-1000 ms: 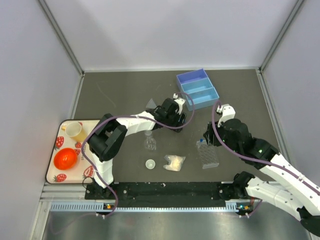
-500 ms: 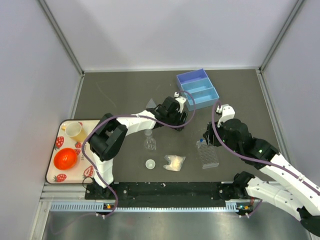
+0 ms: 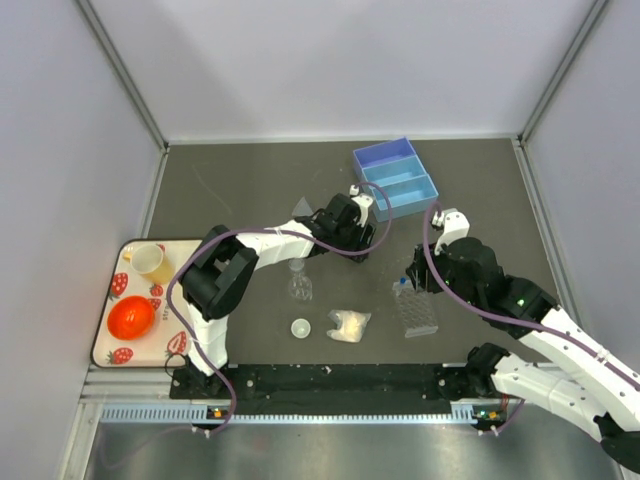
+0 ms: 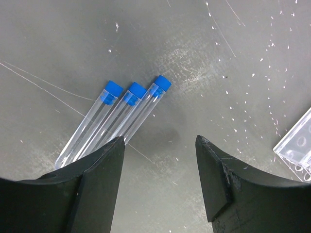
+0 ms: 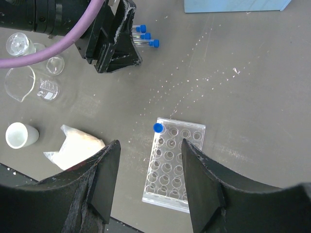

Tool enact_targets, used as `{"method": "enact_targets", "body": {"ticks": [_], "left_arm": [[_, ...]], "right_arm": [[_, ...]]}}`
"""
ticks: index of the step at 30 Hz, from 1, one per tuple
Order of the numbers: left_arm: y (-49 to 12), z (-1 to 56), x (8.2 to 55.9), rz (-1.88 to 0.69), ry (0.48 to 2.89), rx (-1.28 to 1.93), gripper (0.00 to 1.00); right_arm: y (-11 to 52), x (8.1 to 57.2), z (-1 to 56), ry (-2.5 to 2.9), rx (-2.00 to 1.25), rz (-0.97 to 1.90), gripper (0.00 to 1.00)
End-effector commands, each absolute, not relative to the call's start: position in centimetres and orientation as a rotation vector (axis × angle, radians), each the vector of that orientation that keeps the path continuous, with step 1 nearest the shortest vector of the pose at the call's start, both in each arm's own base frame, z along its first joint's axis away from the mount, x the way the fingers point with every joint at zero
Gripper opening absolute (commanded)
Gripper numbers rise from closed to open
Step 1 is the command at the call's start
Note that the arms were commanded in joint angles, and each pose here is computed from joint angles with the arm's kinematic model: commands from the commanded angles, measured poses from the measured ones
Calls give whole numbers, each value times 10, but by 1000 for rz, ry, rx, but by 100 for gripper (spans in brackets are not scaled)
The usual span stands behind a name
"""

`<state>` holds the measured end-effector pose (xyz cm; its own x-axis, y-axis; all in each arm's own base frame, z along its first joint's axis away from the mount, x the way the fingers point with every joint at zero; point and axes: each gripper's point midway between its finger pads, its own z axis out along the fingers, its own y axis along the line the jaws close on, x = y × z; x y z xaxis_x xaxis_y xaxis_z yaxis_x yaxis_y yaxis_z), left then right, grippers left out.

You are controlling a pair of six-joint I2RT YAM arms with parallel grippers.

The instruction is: Organize the chemistry lab equipment

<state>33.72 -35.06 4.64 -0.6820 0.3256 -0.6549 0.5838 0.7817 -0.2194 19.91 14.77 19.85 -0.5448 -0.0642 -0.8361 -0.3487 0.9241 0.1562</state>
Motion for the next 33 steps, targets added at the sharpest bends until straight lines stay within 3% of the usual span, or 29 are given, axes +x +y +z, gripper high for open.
{"method": "enact_targets", "body": {"ticks": [1, 33], "left_arm": [[-358, 49, 348, -564, 2329, 672, 66], [-357, 44, 351, -566, 2349, 676, 63]], "right_arm": [[153, 198, 215, 2078, -305, 419, 54], [154, 198, 214, 2080, -306, 427, 54]]}}
